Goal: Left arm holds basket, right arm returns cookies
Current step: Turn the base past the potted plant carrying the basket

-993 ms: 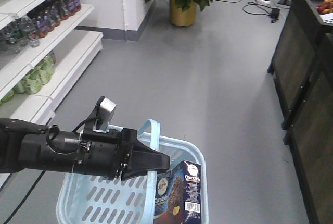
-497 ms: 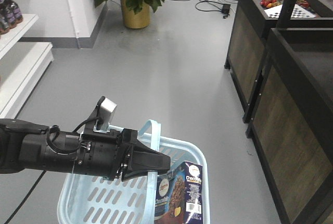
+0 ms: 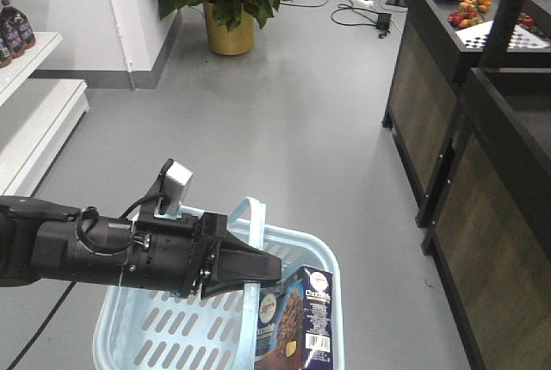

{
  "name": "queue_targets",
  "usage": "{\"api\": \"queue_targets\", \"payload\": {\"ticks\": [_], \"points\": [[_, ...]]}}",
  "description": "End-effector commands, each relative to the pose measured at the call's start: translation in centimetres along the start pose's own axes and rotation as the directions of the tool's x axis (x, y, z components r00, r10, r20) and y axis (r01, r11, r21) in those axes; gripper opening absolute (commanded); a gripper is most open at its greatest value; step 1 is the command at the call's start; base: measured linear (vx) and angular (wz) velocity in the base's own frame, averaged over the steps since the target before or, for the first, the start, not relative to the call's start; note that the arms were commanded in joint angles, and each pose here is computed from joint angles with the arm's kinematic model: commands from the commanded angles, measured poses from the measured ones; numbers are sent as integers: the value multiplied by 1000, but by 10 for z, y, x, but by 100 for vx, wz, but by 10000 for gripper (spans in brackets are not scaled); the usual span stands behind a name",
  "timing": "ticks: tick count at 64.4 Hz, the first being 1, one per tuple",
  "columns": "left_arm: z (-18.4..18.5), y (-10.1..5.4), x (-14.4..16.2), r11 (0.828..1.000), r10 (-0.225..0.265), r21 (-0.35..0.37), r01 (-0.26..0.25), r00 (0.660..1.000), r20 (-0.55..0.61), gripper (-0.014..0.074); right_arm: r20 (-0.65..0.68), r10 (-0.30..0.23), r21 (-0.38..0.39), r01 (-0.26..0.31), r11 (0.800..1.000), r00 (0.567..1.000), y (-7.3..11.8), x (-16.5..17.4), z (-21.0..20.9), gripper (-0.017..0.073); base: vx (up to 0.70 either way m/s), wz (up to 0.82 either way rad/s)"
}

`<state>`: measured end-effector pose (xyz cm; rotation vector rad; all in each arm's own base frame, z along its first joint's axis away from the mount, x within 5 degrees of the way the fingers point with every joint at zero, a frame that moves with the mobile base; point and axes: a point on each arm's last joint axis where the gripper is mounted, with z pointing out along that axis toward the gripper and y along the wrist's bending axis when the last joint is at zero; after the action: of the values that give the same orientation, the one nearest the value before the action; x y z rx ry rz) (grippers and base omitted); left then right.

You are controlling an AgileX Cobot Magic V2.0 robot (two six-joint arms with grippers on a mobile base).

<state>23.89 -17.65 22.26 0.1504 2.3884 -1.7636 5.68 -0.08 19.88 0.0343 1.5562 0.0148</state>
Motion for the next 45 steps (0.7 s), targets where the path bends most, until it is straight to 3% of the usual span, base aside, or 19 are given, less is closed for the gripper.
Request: {"api": "queue_targets", "payload": {"ticks": [1,45], "points": [[-6,-28,-3,991,36,131,-40,999,28,-6,87,-2,-1,2,1000,996,0,-8,-1,-8,28,11],[-6,-28,-3,991,36,131,-40,999,28,-6,87,-2,-1,2,1000,996,0,-8,-1,-8,30,-2]]}}
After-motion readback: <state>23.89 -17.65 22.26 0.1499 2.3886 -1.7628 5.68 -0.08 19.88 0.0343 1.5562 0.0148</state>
